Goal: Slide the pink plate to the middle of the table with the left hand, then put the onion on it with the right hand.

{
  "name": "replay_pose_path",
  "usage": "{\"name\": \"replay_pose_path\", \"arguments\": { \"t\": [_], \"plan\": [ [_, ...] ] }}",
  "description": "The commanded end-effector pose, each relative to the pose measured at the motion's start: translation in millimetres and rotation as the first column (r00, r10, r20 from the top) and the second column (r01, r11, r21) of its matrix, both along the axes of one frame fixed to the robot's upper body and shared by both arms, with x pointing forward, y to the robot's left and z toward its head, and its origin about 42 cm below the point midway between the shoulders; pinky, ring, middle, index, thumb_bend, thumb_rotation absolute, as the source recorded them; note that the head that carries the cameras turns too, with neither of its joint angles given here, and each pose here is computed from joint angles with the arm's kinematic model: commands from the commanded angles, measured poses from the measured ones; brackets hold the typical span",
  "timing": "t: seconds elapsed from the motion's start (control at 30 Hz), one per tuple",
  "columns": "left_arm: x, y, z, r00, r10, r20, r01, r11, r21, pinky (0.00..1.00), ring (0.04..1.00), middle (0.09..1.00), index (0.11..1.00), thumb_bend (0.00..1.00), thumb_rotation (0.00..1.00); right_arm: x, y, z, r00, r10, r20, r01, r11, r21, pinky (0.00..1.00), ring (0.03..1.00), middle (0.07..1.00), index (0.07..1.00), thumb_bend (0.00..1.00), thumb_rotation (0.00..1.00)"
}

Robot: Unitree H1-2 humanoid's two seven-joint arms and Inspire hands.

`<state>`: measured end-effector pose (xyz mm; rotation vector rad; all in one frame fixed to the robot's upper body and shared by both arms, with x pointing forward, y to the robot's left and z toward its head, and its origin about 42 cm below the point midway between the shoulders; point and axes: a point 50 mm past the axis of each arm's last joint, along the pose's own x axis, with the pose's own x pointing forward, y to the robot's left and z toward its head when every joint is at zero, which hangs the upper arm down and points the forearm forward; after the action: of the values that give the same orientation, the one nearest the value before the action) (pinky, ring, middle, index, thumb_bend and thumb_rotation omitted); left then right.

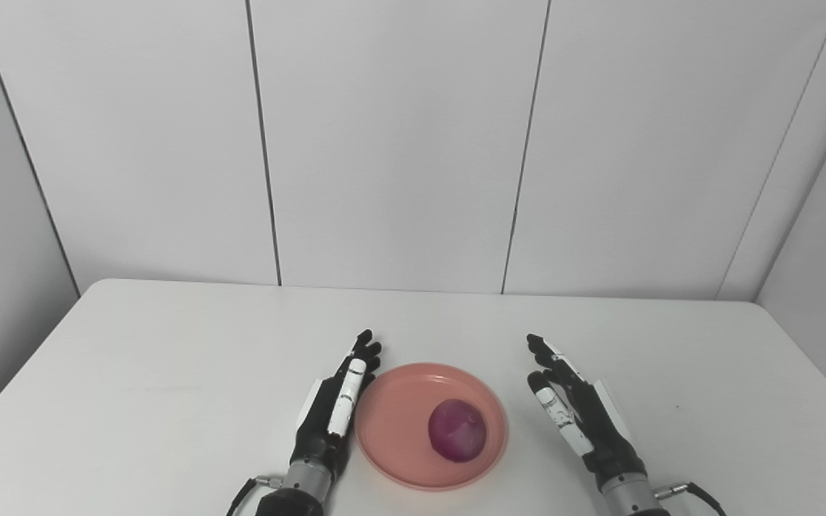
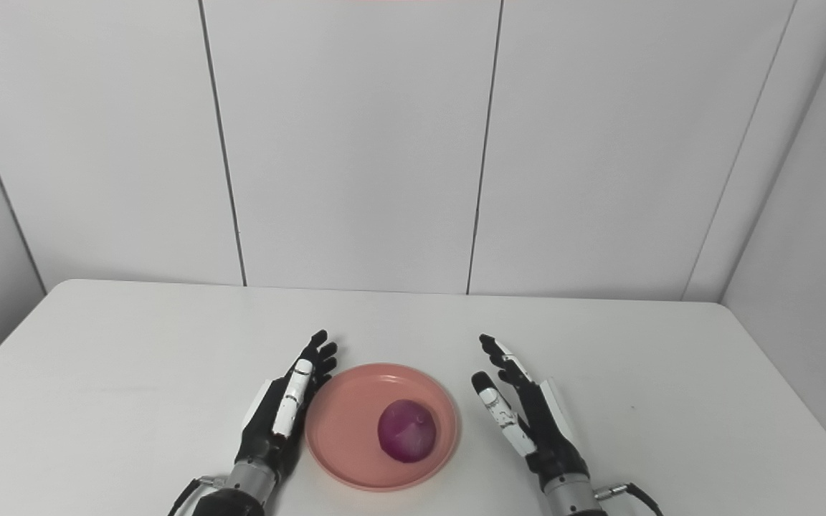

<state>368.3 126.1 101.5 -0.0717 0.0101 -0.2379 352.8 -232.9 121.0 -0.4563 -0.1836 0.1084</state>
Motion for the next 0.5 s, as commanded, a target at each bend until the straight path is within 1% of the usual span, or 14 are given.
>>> {"name": "replay_pose_path", "arguments": {
  "t": [0.0, 0.13, 0.27, 0.47],
  "plan": [
    [4.0, 12.3, -0.9, 1.0, 0.022, 0.013, -0.022, 1.0, 0.01, 0.97, 0.958, 0.95, 0.944, 0.53, 1.0, 11.4, 5.1, 15.3, 0.998, 0.02, 0.056, -0.023, 0.999, 0.045, 0.89, 0.914, 0.913, 0.924, 0.71, 1.0],
    [4.6, 17.6, -0.6, 0.999, 0.024, 0.033, -0.026, 0.999, 0.04, 0.96, 0.947, 0.942, 0.938, 0.52, 1.0, 13.3, 7.0, 14.5, 0.999, 0.03, 0.037, -0.033, 0.997, 0.075, 0.89, 0.921, 0.922, 0.932, 0.68, 1.0],
    [4.9, 23.3, -1.2, 0.999, 0.03, 0.034, -0.031, 0.998, 0.046, 0.97, 0.951, 0.942, 0.935, 0.53, 1.0, 14.6, 10.2, 13.5, 0.999, 0.025, 0.023, -0.027, 0.995, 0.091, 0.9, 0.914, 0.92, 0.926, 0.71, 1.0],
    [5.5, 32.5, 0.9, 0.998, 0.036, 0.059, -0.038, 0.999, 0.033, 0.96, 0.945, 0.943, 0.937, 0.53, 1.0, 14.5, 16.0, 14.7, 1.0, 0.016, -0.003, -0.015, 0.992, 0.123, 0.91, 0.9, 0.91, 0.918, 0.73, 1.0]
  ]
}}
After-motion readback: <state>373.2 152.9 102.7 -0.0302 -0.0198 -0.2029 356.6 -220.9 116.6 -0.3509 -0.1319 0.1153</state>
